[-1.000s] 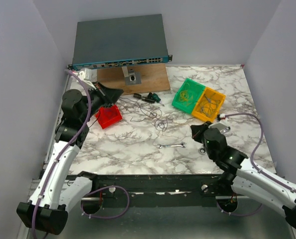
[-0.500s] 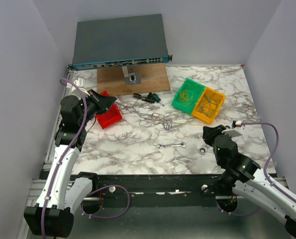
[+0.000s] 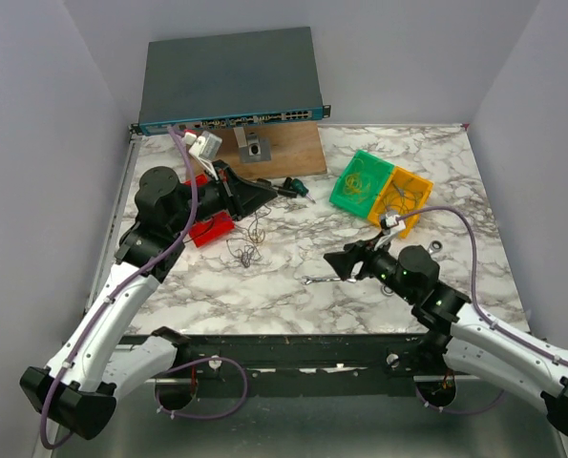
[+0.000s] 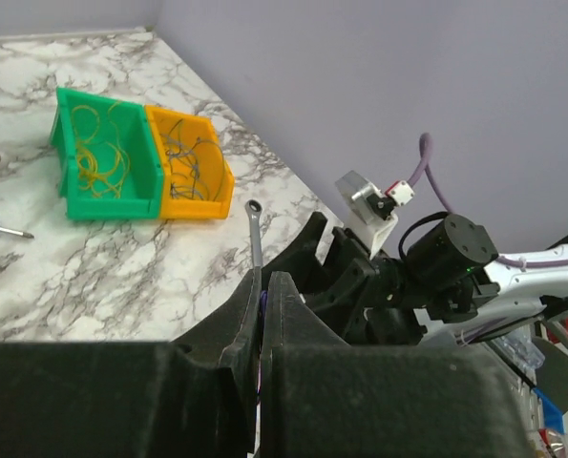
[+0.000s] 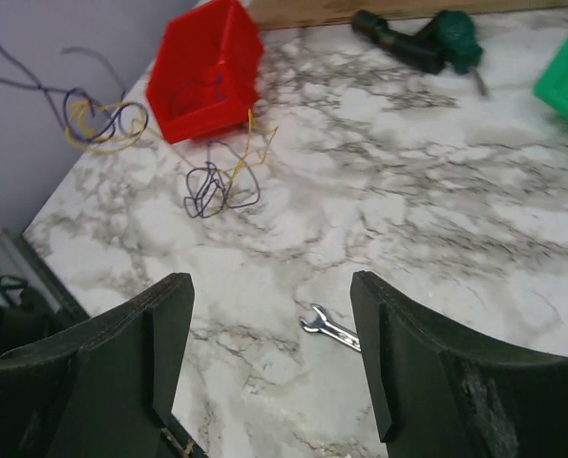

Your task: Untangle the cables

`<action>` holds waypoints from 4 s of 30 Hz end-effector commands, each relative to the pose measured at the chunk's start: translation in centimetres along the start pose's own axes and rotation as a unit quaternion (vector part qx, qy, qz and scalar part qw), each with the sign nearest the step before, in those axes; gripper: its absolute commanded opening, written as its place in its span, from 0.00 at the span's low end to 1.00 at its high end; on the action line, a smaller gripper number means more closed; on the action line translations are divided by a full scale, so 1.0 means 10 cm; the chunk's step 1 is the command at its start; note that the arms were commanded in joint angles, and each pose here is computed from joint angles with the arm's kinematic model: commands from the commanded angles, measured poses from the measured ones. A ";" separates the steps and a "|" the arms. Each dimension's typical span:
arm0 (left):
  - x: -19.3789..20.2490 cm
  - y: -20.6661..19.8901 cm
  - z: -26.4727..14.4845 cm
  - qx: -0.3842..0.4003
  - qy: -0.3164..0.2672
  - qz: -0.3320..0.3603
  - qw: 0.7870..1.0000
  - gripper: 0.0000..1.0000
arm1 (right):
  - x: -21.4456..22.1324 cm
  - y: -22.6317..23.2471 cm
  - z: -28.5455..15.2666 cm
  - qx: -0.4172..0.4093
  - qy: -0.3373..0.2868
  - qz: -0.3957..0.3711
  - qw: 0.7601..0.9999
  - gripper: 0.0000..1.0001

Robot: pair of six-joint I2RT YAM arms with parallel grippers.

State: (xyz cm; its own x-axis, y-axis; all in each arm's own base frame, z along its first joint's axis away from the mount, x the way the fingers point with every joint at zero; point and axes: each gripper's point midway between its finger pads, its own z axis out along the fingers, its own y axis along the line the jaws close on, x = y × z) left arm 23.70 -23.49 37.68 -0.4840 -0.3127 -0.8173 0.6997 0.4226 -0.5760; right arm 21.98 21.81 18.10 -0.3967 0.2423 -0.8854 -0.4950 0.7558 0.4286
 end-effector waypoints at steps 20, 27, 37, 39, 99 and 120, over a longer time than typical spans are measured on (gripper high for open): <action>-0.02 -0.91 0.27 0.143 0.052 0.034 0.988 0.00 | -0.55 1.53 0.45 -0.333 -0.050 -0.099 0.936 0.77; -0.33 -1.10 0.33 0.144 0.023 0.056 0.988 0.00 | 0.18 1.20 0.85 -0.253 0.016 -0.041 0.966 0.42; -1.30 -1.46 0.03 0.098 -0.088 0.149 0.980 0.00 | 1.03 0.32 0.80 -0.066 0.082 0.125 0.986 0.01; -1.43 -1.37 -0.05 0.064 -0.110 0.149 0.981 0.00 | 1.14 0.07 0.76 0.000 0.090 0.135 0.987 0.01; -1.59 1.81 -0.63 -0.387 -0.164 0.007 0.907 0.00 | 0.17 0.36 0.31 -0.019 0.070 0.002 0.997 0.83; -1.09 2.33 -0.82 -0.460 -0.156 -0.023 0.874 0.00 | 0.14 0.37 0.28 -0.023 0.064 0.004 0.998 0.82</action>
State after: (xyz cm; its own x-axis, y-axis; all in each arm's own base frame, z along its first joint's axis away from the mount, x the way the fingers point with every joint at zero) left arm 41.13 -3.84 27.83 -0.3340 -0.5088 -0.7934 -0.1461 0.8595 -0.4897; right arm 22.03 26.39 17.01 -0.5017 0.1688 -0.8484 -0.5025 0.7415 0.4446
